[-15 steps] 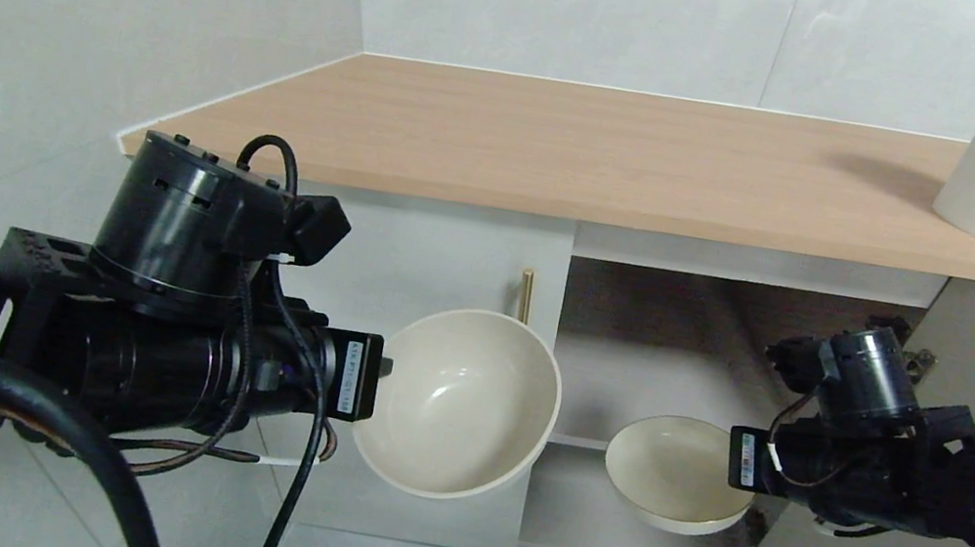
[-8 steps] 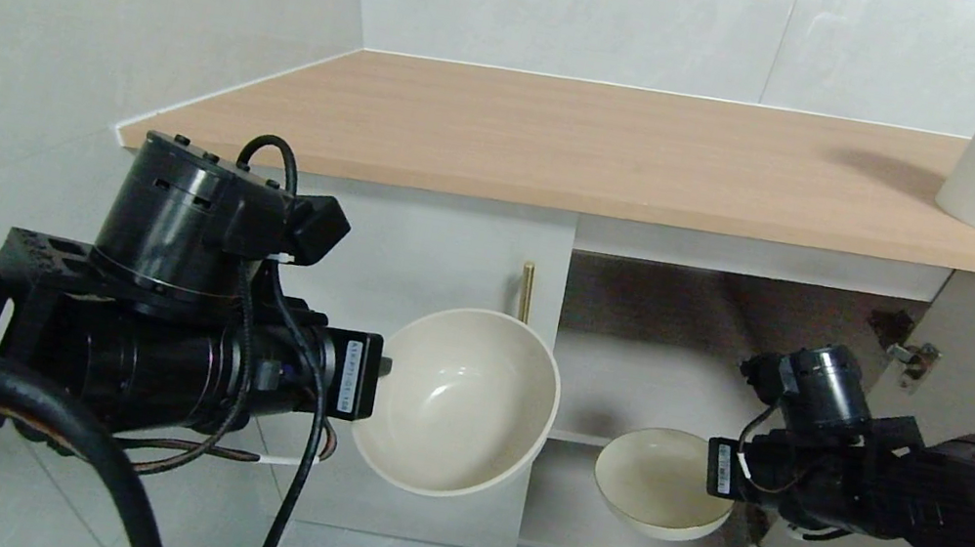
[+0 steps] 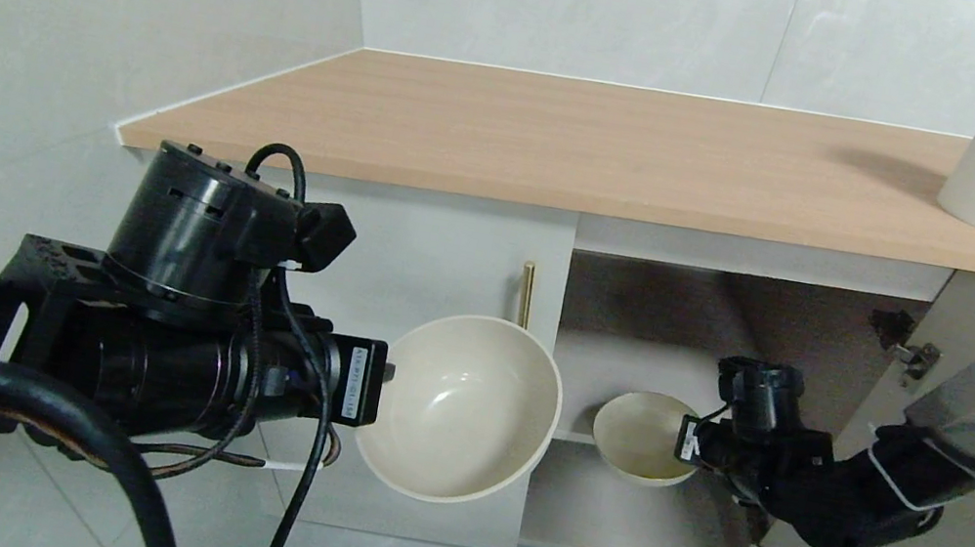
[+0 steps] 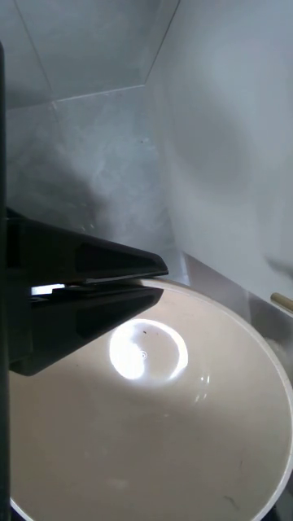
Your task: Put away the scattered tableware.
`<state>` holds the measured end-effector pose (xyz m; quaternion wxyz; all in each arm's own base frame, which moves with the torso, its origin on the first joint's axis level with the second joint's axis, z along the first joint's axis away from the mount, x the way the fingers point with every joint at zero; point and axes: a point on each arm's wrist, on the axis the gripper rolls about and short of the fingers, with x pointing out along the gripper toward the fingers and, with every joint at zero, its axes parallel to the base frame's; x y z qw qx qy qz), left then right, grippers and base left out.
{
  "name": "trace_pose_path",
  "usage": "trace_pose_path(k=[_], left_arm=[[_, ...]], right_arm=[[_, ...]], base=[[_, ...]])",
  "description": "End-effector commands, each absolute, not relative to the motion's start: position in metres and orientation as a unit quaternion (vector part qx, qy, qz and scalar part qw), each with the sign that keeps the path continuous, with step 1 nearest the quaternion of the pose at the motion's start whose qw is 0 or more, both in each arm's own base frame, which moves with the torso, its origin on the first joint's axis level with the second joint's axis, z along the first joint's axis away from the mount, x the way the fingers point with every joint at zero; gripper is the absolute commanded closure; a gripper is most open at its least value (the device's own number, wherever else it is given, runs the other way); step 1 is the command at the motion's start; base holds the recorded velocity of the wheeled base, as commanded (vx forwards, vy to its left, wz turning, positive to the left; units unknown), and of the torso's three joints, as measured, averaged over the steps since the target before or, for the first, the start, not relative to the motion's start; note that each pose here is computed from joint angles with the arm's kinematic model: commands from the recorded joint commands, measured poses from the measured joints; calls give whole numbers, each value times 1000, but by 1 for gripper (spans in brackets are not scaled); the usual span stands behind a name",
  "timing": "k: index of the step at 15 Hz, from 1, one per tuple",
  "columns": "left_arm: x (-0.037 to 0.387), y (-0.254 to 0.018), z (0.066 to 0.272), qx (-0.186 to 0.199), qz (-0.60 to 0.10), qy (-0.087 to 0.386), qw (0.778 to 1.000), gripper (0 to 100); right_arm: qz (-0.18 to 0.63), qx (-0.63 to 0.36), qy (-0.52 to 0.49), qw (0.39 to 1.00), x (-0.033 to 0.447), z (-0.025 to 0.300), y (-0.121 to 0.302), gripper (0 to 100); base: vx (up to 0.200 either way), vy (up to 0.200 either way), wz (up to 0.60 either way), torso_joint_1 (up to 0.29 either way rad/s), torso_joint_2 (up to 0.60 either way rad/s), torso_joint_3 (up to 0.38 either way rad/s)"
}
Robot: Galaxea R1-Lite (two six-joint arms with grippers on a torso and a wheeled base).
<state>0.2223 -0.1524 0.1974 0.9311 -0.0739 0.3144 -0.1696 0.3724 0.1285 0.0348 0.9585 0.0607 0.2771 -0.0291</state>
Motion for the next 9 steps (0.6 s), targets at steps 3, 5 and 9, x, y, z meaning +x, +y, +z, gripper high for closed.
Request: trace_pose_path(k=[3,5,9], left_arm=[[224,-154,195,-72,-169,319,930,100],[225,-155,193,-71,-169,322,929,100],[225,-155,192,-70,-168,323,929,100]], right_arm=[[-87,57,285,953,408,-15,111,100],[-105,58,273,954,420,-20,107,100],[-118,64,255,958,432,-17,105,100]], base=[[0,0,0,0,0,0],[0,0,0,0,0,0],[0,0,0,0,0,0]])
